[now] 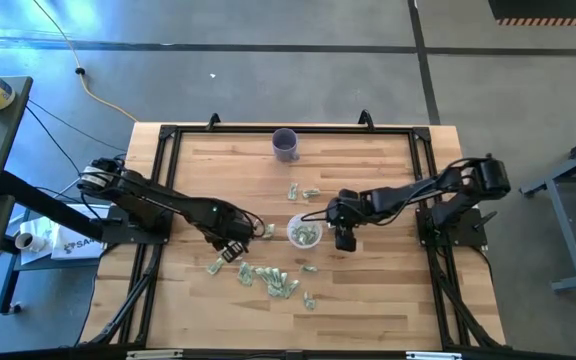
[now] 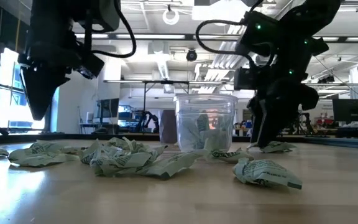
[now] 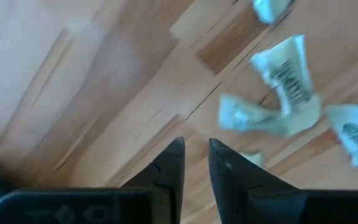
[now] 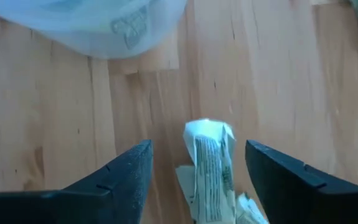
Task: Pick and place Stevia / Truvia into bins
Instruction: Put the stevia packet into the transparent container
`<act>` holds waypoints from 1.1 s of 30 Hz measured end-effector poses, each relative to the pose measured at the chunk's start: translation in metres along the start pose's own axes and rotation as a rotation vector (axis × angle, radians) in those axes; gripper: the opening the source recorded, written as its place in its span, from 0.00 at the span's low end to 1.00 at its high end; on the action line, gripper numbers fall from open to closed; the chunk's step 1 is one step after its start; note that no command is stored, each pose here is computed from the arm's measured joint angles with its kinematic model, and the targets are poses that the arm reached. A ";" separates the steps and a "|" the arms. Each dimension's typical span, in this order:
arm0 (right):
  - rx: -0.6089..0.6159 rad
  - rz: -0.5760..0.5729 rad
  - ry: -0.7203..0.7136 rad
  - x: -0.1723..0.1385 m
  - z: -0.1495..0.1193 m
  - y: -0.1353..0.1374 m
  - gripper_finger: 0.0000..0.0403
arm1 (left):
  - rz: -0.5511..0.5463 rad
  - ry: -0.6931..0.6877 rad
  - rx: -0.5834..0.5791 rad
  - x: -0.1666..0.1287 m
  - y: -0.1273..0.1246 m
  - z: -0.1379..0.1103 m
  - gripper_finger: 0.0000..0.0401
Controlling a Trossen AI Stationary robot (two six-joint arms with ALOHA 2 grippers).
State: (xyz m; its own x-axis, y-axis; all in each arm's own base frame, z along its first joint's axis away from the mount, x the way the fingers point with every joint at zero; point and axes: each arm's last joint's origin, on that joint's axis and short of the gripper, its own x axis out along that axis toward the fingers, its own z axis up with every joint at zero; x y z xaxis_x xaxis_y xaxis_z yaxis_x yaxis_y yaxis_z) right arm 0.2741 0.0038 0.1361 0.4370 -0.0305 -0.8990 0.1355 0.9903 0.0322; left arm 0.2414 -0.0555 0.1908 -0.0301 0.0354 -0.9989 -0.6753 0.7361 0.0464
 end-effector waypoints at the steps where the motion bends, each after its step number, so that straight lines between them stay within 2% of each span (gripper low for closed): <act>1: 0.010 0.000 0.010 0.001 -0.001 0.000 0.59 | -0.006 -0.004 0.002 0.001 0.002 -0.001 0.25; 8: 0.043 0.001 -0.028 0.003 0.004 -0.003 0.42 | -0.009 -0.022 0.024 0.005 0.008 -0.005 0.18; 11: 0.066 -0.020 -0.040 0.005 0.005 -0.010 0.33 | 0.030 -0.017 0.044 0.008 0.011 -0.006 0.16; 20: 0.143 -0.020 0.066 0.005 -0.004 -0.020 0.03 | 0.021 -0.022 0.045 0.007 0.010 -0.006 0.10; 23: 0.240 -0.013 0.051 -0.003 -0.002 -0.022 0.02 | 0.004 -0.023 0.024 0.006 0.009 -0.006 0.09; 27: 0.287 -0.016 -0.119 -0.037 0.024 -0.020 0.01 | -0.106 -0.078 0.005 -0.005 0.008 -0.005 0.08; 30: 0.313 -0.017 -0.258 -0.072 0.043 -0.019 0.01 | -0.238 -0.192 -0.006 -0.024 0.008 -0.004 0.09; 33: 0.311 0.088 -0.364 -0.099 0.060 -0.016 0.01 | -0.347 -0.357 -0.006 -0.049 0.015 -0.005 0.11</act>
State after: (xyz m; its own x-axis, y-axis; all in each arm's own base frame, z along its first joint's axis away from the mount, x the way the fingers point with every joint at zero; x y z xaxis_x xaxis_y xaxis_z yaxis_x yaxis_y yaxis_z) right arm 0.2825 -0.0169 0.2506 0.7339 -0.0487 -0.6775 0.3189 0.9054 0.2804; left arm 0.2293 -0.0500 0.2402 0.4508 0.0197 -0.8924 -0.6053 0.7415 -0.2893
